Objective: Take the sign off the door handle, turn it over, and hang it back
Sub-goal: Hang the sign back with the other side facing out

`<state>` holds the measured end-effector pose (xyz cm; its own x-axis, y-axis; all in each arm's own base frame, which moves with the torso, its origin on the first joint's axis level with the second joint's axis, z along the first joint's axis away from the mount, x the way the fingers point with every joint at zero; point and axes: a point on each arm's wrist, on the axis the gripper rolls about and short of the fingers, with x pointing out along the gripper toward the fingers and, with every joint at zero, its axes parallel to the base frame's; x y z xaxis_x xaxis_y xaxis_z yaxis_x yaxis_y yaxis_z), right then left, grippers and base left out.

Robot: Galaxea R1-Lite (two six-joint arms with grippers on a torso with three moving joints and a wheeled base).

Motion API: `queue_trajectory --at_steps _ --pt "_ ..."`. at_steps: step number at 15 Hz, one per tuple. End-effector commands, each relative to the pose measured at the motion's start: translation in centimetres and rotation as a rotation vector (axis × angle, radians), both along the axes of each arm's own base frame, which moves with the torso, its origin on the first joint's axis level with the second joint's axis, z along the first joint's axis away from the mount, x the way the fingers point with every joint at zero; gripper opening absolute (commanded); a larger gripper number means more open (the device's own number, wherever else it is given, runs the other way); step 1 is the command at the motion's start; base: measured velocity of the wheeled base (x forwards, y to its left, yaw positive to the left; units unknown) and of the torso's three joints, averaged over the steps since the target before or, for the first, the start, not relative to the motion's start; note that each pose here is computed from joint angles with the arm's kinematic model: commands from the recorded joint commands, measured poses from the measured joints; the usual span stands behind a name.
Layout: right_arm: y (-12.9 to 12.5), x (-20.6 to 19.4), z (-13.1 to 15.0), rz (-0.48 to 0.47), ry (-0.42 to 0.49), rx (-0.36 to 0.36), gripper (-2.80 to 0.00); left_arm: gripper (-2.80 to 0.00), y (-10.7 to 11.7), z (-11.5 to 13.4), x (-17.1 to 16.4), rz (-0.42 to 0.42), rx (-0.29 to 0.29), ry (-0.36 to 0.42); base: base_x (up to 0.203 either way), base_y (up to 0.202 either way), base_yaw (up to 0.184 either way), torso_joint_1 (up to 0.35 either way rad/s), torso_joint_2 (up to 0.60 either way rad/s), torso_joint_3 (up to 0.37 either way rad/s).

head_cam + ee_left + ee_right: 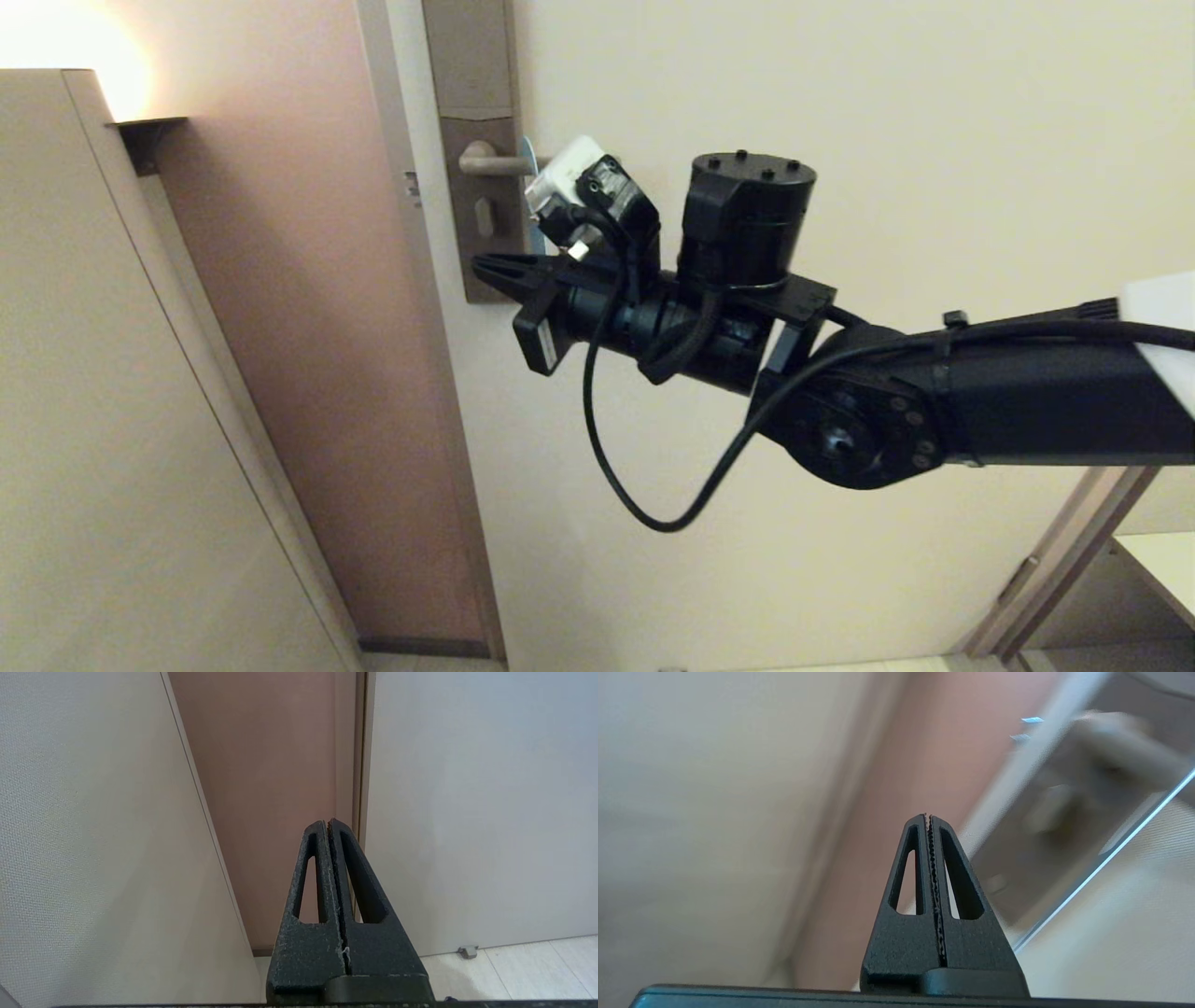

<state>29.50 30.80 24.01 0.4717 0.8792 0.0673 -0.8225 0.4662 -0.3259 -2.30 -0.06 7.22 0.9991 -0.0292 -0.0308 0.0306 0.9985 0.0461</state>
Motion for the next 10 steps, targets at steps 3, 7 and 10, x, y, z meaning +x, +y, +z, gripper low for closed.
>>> queue_trajectory --at_steps 3,7,10 --pt "-4.9 -1.8 2.1 -0.005 0.037 -0.039 -2.8 -2.8 0.0 0.0 0.0 -0.001 0.0 0.001 0.0 0.0 0.0 0.0 0.0 0.0" --pt "-6.2 0.2 1.4 -0.064 0.055 -0.066 -2.8 -2.8 0.0 0.0 0.0 -0.001 0.0 0.001 0.0 0.0 0.0 0.0 0.0 0.0" --pt "-5.5 2.1 0.4 -0.109 0.034 -0.077 -2.8 -2.8 0.0 0.0 0.0 0.001 0.001 0.001 0.0 0.0 0.0 0.0 0.0 0.0"
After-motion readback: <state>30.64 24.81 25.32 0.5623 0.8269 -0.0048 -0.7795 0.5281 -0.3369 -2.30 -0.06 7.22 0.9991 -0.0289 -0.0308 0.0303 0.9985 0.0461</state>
